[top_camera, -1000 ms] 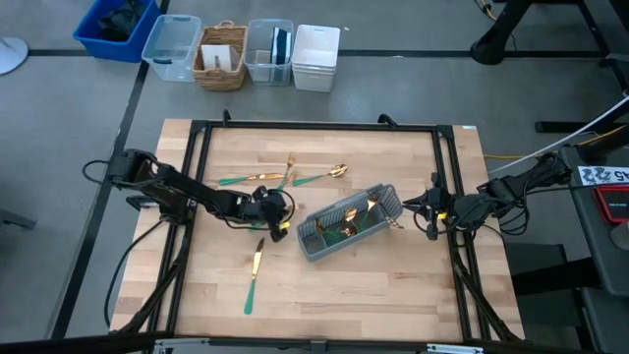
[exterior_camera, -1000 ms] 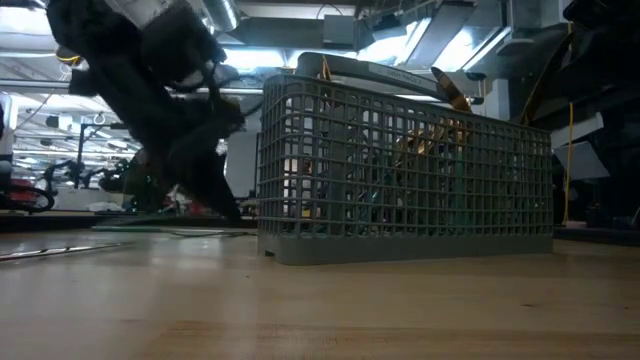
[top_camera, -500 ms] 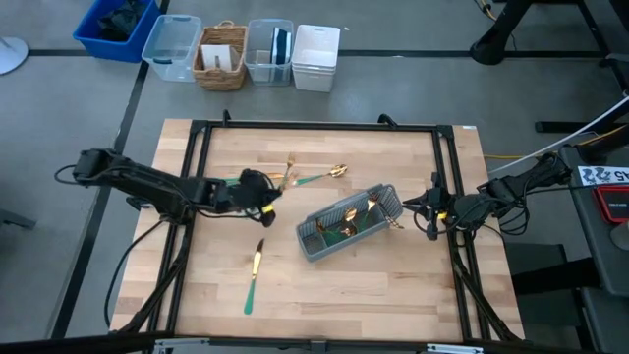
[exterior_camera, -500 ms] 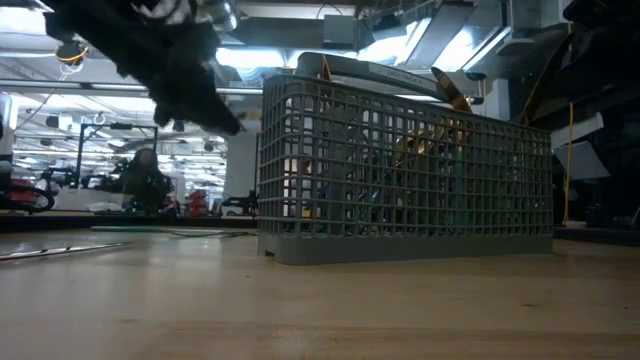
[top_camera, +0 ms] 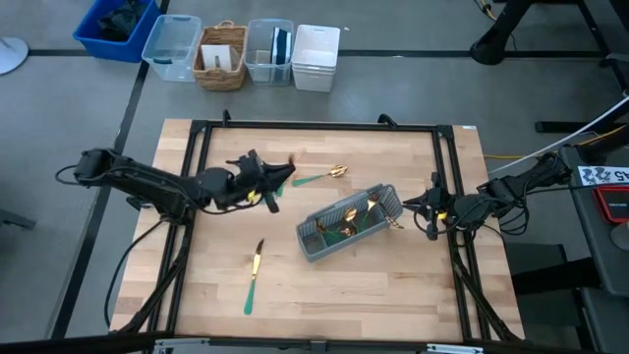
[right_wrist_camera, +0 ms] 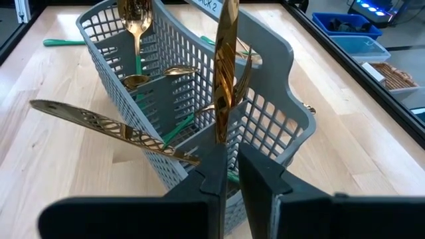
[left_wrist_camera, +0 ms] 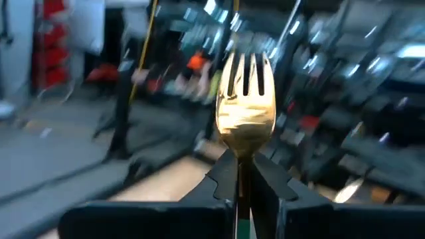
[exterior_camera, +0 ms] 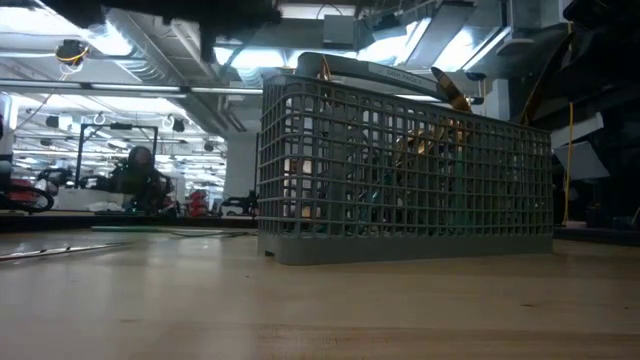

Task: Sort silverware
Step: Put the gold fork into the gray silverware organizer

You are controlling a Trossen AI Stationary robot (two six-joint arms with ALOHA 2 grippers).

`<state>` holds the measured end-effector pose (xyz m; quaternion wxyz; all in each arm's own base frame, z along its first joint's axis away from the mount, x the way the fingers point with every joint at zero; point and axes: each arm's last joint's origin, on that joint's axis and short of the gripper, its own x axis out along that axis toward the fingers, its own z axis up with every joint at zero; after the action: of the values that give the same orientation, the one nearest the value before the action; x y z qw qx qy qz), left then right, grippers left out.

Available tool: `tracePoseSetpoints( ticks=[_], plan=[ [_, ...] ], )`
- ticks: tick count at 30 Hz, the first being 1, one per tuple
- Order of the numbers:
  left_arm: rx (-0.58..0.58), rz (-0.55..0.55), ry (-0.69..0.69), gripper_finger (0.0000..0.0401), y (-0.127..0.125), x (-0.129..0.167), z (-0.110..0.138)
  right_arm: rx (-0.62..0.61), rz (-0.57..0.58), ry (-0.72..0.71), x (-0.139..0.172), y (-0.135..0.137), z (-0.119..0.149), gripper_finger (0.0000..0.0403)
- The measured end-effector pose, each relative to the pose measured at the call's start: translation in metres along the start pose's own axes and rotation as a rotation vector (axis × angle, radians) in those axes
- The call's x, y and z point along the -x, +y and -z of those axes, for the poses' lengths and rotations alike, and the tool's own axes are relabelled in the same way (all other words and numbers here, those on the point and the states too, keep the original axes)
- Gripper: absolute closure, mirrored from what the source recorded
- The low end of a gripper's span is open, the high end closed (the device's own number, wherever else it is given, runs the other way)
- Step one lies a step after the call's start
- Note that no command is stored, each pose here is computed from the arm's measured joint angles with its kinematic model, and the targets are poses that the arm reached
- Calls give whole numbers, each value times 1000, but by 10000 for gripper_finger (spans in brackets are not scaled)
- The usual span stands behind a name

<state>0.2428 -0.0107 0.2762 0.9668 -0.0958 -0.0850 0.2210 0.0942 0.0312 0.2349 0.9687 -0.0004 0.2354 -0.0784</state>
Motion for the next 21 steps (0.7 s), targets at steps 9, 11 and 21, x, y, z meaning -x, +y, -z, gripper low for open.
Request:
tracePoseSetpoints(
  ticks=[9, 11, 21],
  plan=[
    [63, 238, -276, 390, -18, -18, 0, 1, 0, 1, 0, 0, 0, 361],
    [53, 260, -292, 391, -24, -26, 3, 0, 0, 0, 0, 0, 0, 361],
    [-92, 373, -338, 389, -64, -84, 14, 0, 0, 0, 0, 0, 0, 361]
  ],
)
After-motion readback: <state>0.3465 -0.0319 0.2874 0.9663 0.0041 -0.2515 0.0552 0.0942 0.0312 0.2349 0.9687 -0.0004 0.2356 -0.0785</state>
